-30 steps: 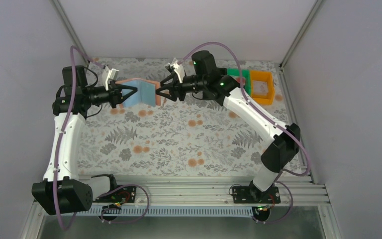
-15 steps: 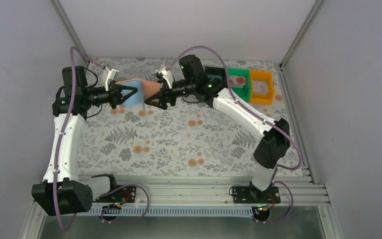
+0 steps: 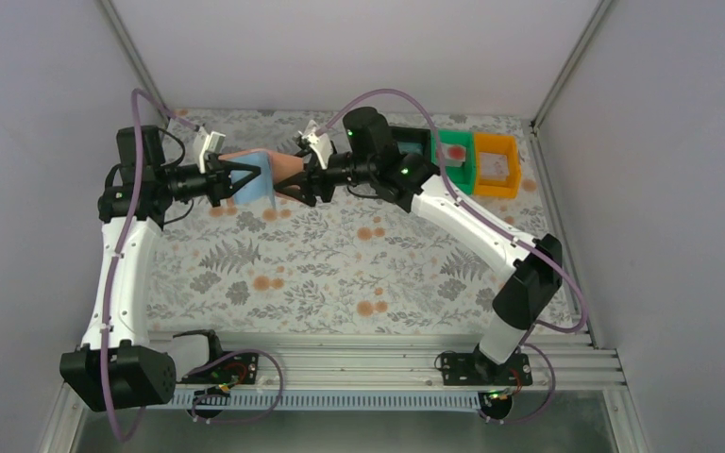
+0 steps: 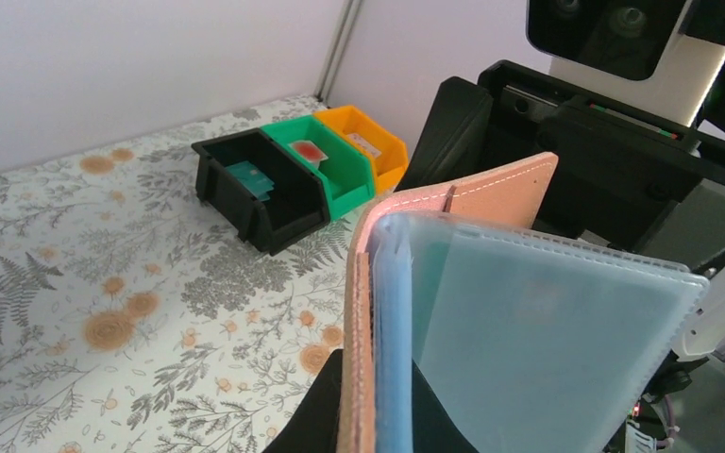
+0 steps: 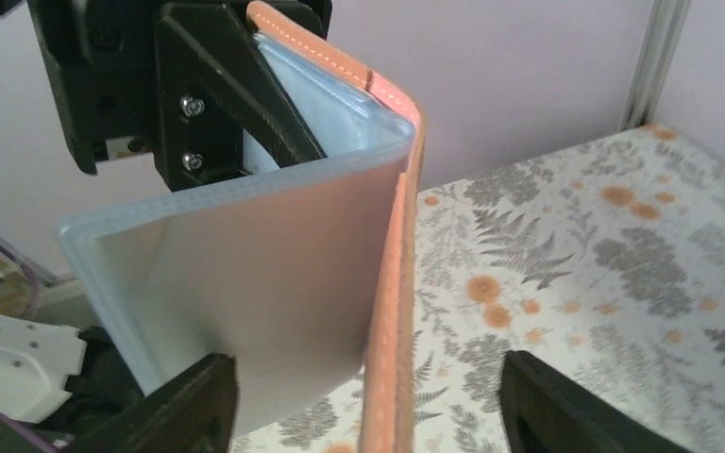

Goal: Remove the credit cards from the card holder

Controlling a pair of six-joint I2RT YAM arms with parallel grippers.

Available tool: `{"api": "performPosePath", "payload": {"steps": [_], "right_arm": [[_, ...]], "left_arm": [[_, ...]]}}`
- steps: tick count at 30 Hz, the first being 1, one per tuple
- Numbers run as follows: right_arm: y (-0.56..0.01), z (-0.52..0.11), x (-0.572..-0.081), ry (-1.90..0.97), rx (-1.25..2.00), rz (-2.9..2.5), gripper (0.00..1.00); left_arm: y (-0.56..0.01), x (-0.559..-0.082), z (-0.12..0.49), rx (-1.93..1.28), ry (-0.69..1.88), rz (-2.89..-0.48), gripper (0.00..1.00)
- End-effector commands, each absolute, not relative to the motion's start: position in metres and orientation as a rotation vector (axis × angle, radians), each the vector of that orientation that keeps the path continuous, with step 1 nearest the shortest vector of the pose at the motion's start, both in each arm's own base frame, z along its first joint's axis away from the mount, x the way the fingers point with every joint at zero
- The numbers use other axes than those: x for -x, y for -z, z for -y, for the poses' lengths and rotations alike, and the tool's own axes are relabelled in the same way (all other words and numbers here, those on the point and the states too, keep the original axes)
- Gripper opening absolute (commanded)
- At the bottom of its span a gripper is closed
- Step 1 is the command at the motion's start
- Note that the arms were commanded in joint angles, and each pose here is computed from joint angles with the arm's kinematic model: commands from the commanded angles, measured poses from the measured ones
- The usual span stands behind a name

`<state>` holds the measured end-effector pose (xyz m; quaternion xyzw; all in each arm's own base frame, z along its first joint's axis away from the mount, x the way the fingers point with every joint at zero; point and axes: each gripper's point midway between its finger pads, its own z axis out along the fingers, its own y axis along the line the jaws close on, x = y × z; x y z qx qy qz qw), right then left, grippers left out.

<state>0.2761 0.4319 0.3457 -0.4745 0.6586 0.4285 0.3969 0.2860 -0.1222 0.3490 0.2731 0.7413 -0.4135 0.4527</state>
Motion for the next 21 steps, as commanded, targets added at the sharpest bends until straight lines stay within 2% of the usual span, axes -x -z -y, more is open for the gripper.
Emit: {"api": "performPosePath", "payload": {"steps": [1,6,12,15,21], "right_arm": [[-0.365,-0.44,-0.266,-1.144,1.237,-1.598,0.76],[-0.358,-0.441,-0.256,-1.186,1.285,-1.596,0.84],[-0.358,-0.453,-0.262,-1.142,1.218,-1.622,0.84],[-0.355,-0.459,-0.272,-1.112,1.154,-1.674,0.89],[-0.345,-0.465,-0.284,-1.058,1.058,-1.753,0.89]], "left_arm": [[-0.352,-0.278,0.125,-0.707,1.034,-1.794,0.02],[-0.351,-0.278,0.125,-0.708,1.035,-1.794,0.02],[-0.352,-0.277,0.125,-0.708,1.038,-1.792,0.02],[-0.351,-0.277,0.125,-0.707,1.039,-1.794,0.02],[-0.352,-0.277,0.126,-0.709,1.044,-1.79,0.02]]}}
